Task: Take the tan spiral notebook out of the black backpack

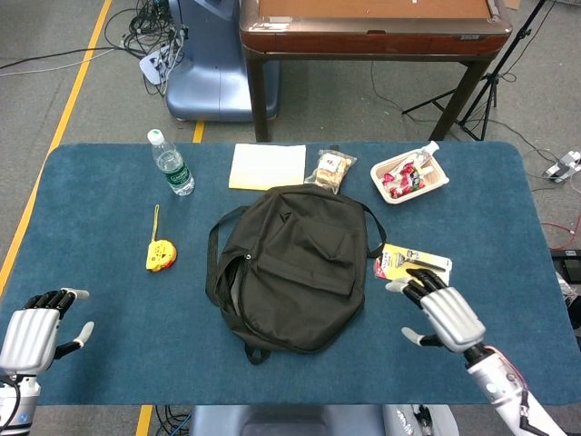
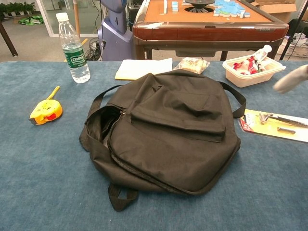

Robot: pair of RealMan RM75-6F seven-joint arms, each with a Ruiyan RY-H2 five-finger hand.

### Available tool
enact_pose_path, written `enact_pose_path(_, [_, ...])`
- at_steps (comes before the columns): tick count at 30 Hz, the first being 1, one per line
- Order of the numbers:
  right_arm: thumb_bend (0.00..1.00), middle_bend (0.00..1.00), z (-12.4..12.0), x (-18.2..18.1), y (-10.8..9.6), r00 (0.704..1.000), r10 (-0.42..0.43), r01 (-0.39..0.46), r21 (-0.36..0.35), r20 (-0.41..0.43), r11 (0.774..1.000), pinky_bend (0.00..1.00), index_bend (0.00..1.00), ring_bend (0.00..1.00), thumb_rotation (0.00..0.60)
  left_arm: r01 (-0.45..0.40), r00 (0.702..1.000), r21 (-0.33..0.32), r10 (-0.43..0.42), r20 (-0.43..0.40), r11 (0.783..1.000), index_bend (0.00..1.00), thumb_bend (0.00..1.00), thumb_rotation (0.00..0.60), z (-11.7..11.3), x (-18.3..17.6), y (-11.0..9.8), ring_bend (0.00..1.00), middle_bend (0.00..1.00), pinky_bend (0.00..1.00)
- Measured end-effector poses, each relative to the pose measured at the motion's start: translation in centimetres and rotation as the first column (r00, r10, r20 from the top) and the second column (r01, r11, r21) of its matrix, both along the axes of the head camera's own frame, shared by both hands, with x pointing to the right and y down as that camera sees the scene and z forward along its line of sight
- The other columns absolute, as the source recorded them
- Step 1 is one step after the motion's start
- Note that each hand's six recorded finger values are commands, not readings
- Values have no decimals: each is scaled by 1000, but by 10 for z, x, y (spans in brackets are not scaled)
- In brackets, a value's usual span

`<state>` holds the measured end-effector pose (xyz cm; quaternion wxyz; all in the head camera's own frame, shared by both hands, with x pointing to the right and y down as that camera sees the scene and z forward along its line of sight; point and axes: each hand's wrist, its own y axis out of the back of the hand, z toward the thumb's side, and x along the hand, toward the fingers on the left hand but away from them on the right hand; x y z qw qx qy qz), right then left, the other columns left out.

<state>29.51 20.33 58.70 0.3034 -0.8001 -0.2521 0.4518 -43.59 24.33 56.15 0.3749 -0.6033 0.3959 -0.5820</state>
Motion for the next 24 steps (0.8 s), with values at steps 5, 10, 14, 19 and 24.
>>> enact_pose_path(5, [153, 180, 17, -42, 0, 991, -129, 130, -67, 26, 989, 123, 256, 73, 600, 9, 1000, 1, -9, 5, 1000, 352, 248, 600, -3, -3, 2, 329, 365, 338])
enact_pose_path(10, [144, 146, 39, -92, -1, 969, -242, 247, -119, 54, 962, 123, 256, 36, 600, 16, 1000, -3, -16, 10, 1000, 352, 248, 600, -4, -5, 4, 329, 365, 338])
enact_pose_path(14, [143, 139, 55, -125, -1, 955, -289, 296, -136, 70, 945, 123, 256, 30, 600, 20, 1000, -2, -20, 11, 1000, 352, 248, 600, -5, -6, 4, 329, 365, 338])
enact_pose_path(19, [143, 139, 76, -156, -4, 939, -339, 344, -136, 59, 929, 123, 256, 29, 600, 22, 1000, -3, -22, 11, 1000, 352, 248, 600, -6, -7, 5, 329, 365, 338])
enact_pose_path(24, [142, 139, 96, -173, -6, 932, -362, 363, -149, 36, 920, 123, 256, 29, 600, 29, 999, -6, -29, 14, 1000, 353, 248, 600, -7, -10, 6, 329, 365, 338])
